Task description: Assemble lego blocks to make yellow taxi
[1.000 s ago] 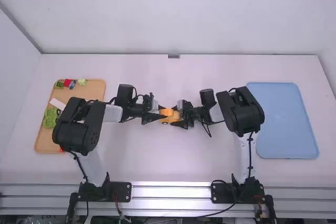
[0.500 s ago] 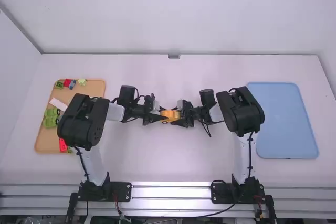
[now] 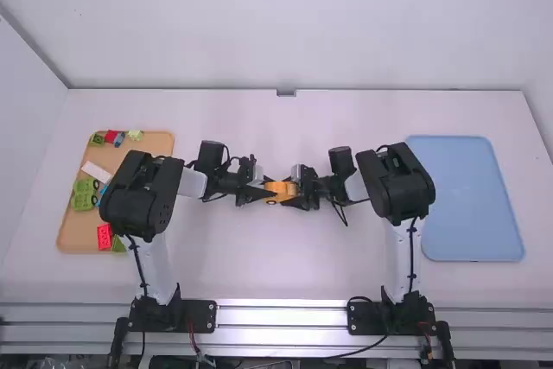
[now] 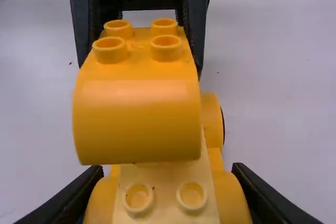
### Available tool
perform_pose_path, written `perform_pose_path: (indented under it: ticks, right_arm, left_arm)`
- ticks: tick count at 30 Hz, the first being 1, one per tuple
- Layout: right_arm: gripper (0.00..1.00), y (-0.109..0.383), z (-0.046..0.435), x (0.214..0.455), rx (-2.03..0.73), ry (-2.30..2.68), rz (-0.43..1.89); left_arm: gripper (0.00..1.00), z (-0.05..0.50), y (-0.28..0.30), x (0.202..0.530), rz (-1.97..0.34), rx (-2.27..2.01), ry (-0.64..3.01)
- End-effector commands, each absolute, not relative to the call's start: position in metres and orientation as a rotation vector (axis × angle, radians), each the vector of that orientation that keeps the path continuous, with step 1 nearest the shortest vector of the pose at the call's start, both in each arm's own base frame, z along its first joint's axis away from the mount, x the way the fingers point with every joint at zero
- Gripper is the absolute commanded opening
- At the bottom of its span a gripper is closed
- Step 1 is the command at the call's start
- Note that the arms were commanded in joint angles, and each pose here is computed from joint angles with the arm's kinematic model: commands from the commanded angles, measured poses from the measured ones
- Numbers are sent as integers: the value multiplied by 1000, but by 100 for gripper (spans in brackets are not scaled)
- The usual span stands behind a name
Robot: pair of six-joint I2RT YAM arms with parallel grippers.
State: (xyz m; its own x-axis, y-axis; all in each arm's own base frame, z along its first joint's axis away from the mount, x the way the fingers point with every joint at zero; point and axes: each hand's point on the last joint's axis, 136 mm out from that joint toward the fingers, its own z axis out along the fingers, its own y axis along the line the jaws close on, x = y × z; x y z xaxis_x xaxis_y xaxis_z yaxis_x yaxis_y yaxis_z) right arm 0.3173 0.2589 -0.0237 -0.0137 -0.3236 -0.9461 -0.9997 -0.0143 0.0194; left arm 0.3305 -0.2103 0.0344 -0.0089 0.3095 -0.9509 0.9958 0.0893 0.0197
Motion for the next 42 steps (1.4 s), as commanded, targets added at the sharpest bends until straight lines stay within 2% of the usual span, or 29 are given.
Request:
perform_pose_path:
  ticks: [1,10,25,42]
  right_arm:
    - [55,258,-32,313,-1450,1491,1076]
    - [55,258,-32,312,-1450,1495,1081]
    - [55,262,-32,309,-1459,1492,1089]
    - [55,262,-32,309,-1460,1490,1089]
  left_arm:
    - [3,35,-216,329,-990,1382,1450]
    - [2,29,-225,326,-970,1414,1463]
    - [2,17,-214,341,-855,1405,1553]
    - [2,-12,-206,321,-850,1469,1709]
